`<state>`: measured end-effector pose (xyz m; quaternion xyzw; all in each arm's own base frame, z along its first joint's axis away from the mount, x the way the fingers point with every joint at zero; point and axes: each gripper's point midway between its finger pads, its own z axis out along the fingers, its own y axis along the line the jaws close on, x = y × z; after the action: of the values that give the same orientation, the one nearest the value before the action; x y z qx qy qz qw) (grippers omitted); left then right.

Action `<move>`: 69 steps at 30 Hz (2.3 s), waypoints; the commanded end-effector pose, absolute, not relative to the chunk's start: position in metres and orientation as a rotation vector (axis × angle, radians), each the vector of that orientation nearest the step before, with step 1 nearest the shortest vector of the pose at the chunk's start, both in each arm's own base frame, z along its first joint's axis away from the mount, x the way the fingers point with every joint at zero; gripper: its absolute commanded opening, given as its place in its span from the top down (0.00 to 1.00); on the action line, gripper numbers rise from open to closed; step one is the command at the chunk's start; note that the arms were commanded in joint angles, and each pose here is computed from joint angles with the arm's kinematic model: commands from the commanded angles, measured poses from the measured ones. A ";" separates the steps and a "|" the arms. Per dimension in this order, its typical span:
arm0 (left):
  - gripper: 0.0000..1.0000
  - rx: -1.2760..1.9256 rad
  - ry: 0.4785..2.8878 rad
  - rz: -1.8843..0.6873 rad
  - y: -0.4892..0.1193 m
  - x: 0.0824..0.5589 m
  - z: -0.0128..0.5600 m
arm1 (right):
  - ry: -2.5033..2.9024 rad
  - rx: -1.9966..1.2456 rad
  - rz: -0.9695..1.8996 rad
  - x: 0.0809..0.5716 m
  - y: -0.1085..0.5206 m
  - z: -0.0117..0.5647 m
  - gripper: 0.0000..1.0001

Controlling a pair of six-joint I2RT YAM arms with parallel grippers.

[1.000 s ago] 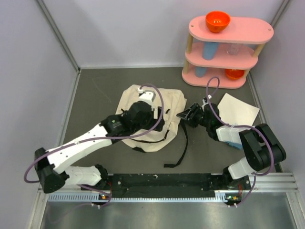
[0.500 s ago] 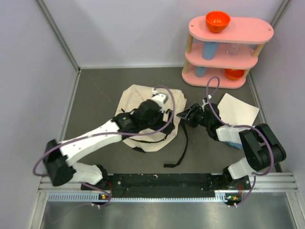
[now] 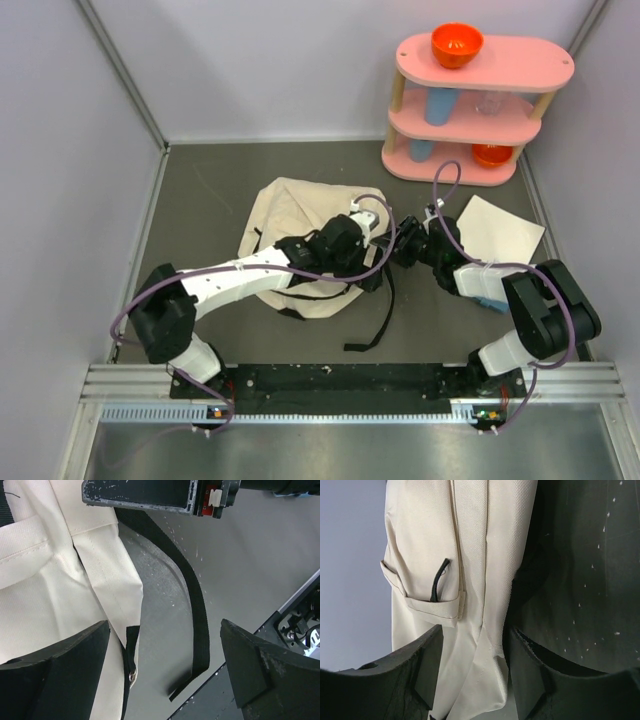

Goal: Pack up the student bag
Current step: Zip the student bag at the center of the board.

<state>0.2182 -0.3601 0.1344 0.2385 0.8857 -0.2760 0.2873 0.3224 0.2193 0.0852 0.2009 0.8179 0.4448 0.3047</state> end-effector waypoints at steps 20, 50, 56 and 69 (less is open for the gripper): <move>0.70 0.603 2.405 -0.721 -0.356 0.213 0.097 | 2.100 0.491 1.222 0.326 0.225 0.108 0.46; 1.00 0.542 2.337 -0.866 -0.302 0.163 0.129 | 2.072 0.548 1.240 0.360 0.223 0.108 1.00; 1.00 0.474 2.355 -0.821 -0.278 0.156 0.119 | 2.101 0.553 1.199 0.372 0.212 0.102 1.00; 1.00 0.361 2.284 -0.645 -0.230 0.164 0.124 | 2.109 0.472 1.289 0.377 0.220 0.113 0.78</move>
<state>0.1619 -0.2444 0.1290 0.1493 0.8798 -0.2813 0.3528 0.3488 0.2234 0.0754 0.2070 0.8267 0.4633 0.2429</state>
